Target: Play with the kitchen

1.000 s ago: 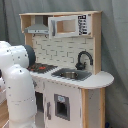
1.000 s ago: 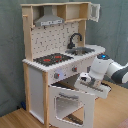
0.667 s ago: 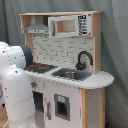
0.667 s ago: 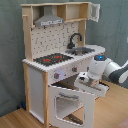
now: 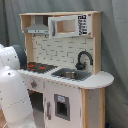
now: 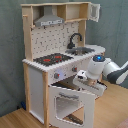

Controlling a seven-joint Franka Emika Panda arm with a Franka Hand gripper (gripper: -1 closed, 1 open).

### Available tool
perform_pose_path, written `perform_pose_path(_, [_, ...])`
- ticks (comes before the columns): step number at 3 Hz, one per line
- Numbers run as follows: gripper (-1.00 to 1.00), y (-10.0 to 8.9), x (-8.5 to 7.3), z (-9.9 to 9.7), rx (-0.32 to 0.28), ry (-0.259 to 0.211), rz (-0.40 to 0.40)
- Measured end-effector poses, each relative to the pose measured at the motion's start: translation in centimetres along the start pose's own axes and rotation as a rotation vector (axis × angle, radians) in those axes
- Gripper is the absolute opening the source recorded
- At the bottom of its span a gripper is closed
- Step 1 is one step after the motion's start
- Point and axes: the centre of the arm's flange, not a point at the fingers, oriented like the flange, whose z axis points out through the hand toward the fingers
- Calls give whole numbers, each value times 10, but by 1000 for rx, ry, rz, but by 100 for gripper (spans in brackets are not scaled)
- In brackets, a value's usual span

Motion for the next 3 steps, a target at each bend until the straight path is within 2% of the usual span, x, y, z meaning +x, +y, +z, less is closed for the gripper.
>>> perform_pose_path(1, [100, 5, 11, -11, -93, -14, 16])
perform_pose_path(3, [100, 16, 19, -23, -297, -84, -16])
